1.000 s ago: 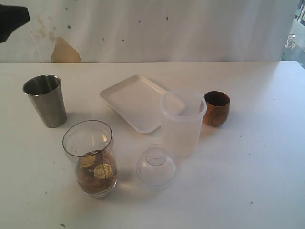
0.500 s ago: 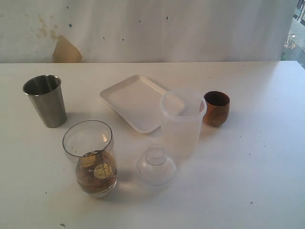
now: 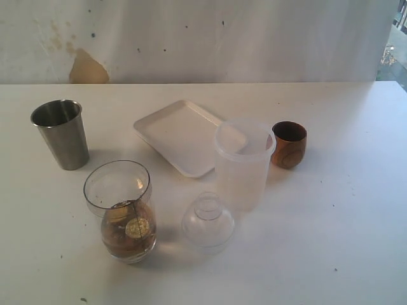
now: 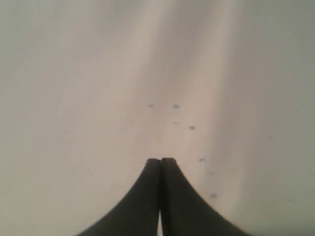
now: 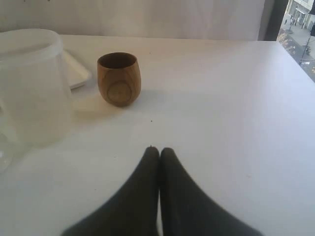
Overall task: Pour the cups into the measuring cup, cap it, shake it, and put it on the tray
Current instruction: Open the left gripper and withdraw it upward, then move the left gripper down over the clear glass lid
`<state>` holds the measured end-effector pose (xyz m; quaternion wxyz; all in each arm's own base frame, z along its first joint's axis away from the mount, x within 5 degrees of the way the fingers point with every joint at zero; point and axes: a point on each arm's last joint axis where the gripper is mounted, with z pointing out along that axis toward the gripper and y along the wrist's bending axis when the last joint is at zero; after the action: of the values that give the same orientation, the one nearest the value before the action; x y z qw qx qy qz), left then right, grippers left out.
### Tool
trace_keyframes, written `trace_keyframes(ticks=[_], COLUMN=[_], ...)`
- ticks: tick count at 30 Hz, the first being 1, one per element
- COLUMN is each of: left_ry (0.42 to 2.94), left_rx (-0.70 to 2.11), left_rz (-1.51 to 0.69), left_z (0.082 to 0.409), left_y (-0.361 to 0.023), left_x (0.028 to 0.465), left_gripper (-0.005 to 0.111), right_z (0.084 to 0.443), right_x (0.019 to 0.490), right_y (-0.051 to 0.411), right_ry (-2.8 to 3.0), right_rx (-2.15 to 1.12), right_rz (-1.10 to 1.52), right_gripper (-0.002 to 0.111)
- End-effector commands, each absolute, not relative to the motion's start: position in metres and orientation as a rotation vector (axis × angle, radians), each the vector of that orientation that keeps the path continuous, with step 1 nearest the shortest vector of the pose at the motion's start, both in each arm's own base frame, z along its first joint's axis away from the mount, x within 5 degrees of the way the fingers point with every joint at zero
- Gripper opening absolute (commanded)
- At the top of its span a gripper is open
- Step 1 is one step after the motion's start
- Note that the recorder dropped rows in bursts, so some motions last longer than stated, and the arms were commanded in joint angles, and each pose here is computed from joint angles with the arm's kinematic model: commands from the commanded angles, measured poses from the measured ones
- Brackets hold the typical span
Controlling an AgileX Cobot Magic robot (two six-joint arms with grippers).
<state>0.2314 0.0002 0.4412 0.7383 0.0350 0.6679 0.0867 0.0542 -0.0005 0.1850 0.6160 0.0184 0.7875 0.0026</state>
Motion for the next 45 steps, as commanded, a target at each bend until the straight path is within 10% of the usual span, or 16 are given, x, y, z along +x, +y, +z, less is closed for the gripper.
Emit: trace_keyframes(ticks=[1, 5, 9, 25, 38, 45], left_ry=[1.575, 1.941, 2.182, 2.245, 2.325, 2.378], left_rx=[-0.132, -0.118, 0.012, 0.78, 1.245, 1.378], left_rz=[0.516, 0.725, 0.387, -0.385, -0.393, -0.321], left_z=[0.441, 0.423, 0.411, 0.405, 0.363, 0.328], left_y=[0.03, 0.045, 0.02, -0.146, -0.239, -0.28], left_x=[0.227, 0.25, 0.273, 0.231, 0.219, 0.224], left_gripper=[0.0, 0.0, 0.0, 0.0, 0.0, 0.032], right_z=[0.184, 0.184, 0.184, 0.184, 0.184, 0.184], right_x=[0.054, 0.054, 0.054, 0.054, 0.054, 0.054], right_y=[0.0, 0.0, 0.0, 0.0, 0.0, 0.0], right_ry=[1.806, 1.806, 1.806, 1.806, 1.806, 1.806], right_rx=[0.043, 0.043, 0.043, 0.043, 0.043, 0.043], right_rz=[0.011, 0.011, 0.011, 0.011, 0.011, 0.011], right_gripper=[0.0, 0.0, 0.0, 0.0, 0.0, 0.0])
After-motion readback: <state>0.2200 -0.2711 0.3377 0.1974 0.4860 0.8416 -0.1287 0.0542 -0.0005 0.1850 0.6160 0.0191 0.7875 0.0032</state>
